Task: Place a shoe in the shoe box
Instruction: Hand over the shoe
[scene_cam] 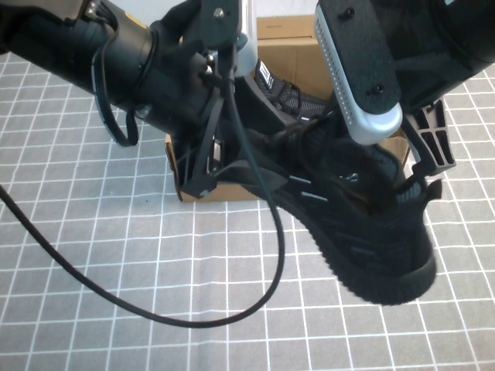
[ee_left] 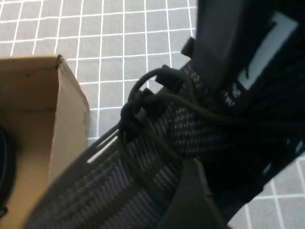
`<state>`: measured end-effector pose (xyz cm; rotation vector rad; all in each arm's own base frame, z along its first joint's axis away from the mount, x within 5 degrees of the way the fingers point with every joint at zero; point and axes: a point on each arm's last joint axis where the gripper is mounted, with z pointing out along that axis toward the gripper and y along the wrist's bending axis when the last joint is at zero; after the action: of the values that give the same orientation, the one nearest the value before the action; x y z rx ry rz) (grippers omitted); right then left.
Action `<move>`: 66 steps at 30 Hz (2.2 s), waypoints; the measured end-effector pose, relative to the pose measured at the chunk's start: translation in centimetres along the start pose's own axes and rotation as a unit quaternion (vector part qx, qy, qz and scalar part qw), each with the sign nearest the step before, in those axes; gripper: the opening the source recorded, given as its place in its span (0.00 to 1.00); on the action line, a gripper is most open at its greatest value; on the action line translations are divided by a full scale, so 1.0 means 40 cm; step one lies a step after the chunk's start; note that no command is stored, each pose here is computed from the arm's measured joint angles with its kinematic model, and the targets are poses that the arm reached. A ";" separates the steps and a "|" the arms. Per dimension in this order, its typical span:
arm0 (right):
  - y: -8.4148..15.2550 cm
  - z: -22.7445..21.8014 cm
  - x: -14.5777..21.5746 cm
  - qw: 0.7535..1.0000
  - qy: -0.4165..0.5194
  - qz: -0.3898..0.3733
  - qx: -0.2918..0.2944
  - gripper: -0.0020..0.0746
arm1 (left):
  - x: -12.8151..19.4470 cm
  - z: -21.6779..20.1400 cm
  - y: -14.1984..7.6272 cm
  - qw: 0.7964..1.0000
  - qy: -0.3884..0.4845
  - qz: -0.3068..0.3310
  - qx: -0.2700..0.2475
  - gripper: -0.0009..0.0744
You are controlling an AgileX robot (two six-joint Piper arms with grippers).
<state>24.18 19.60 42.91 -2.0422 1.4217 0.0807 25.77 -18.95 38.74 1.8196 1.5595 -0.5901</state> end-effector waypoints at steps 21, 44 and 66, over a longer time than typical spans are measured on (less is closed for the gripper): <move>0.002 0.000 -0.009 1.000 -0.019 -0.012 -0.005 0.02 | 0.013 0.058 0.029 0.993 -0.041 0.103 0.027 0.61; 0.000 0.004 -0.007 1.000 -0.020 -0.014 -0.006 0.02 | 0.040 0.132 0.066 0.995 -0.076 0.048 0.048 0.16; 0.052 -0.198 -0.002 0.942 -0.006 0.314 0.122 0.35 | 0.061 0.147 0.130 0.996 -0.043 0.035 -0.072 0.04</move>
<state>20.00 15.04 48.26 -1.3280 1.9194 0.1725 31.80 -21.93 34.02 1.7103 1.4384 -0.5027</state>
